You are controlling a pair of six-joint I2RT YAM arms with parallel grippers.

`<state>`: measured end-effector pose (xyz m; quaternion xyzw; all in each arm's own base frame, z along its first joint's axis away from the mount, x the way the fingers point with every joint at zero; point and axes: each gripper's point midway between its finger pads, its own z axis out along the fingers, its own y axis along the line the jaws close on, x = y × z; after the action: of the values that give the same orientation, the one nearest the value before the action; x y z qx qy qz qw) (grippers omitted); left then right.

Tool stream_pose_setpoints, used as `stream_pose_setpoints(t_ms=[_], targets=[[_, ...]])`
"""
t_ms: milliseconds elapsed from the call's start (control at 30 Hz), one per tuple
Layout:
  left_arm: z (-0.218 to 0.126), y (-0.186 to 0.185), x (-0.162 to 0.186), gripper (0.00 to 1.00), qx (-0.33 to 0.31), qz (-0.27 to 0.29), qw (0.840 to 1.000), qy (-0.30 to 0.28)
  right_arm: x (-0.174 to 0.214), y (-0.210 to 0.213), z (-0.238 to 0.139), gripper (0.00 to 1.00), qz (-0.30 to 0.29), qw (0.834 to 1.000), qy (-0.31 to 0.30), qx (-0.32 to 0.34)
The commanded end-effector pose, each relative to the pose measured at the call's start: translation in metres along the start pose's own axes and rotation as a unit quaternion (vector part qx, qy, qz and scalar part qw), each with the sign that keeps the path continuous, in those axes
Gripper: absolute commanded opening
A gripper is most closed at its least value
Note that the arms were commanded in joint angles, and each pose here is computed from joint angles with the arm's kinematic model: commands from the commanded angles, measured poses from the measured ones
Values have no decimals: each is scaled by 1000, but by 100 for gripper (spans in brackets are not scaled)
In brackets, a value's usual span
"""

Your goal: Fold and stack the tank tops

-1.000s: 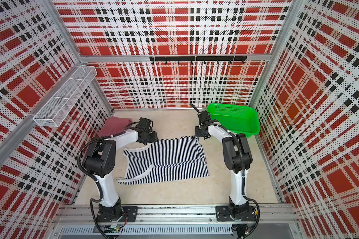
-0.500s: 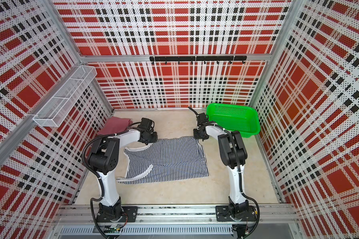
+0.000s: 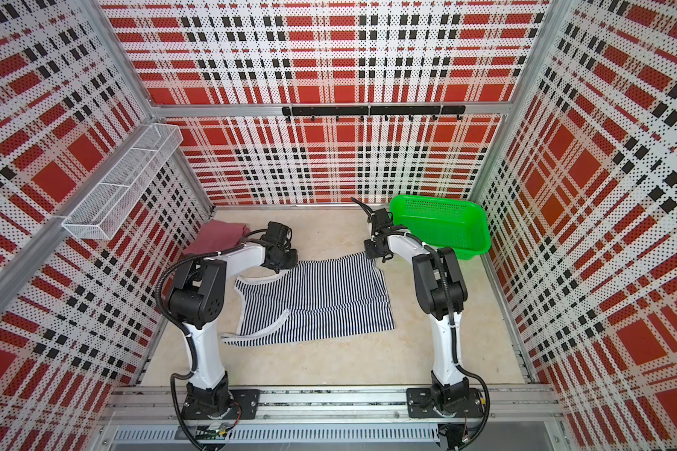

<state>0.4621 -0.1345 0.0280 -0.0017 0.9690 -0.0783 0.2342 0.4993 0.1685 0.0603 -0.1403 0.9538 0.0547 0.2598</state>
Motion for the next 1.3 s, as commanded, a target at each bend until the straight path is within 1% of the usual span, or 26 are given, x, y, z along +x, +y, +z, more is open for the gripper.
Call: stream_pose_setpoints(t_ms=[0,100,233,400,467,600,700,767,967,1133,1167,1200,1267], targets=[[-18,-4,-18,6,-3,19,1000,-25,-32,-3,-34,0,-70,996,-56,18],[-31,-6,-23,6,-14,26,999,-43,-30,-1,-45,0,-101,992,-70,14],[-48,-11,-27,6,-31,35,996,-71,-26,4,-58,0,-140,985,-105,6],[-65,-21,-15,6,-53,45,993,-92,-13,9,-76,0,-166,977,-131,0],[-70,-23,-6,6,-58,42,993,-97,-7,10,-83,0,-173,974,-144,-3],[-74,-25,24,6,-63,32,993,-99,10,16,-97,0,-186,969,-165,-9],[-78,-23,48,6,-76,29,992,-98,30,17,-103,0,-190,967,-169,-9],[-83,-24,62,6,-79,16,992,-102,42,19,-107,0,-194,966,-172,-11],[-94,-20,100,5,-77,-12,992,-102,83,22,-112,0,-169,973,-153,-18],[-102,-17,121,7,-65,-38,992,-101,106,20,-117,0,-147,979,-138,-13],[-103,-15,124,8,-66,-42,992,-100,107,20,-119,2,-143,979,-142,-13],[-103,-14,125,12,-66,-45,992,-100,107,21,-121,4,-140,979,-147,-16],[-105,-13,131,22,-65,-46,993,-90,107,23,-127,21,-132,980,-149,-23]])
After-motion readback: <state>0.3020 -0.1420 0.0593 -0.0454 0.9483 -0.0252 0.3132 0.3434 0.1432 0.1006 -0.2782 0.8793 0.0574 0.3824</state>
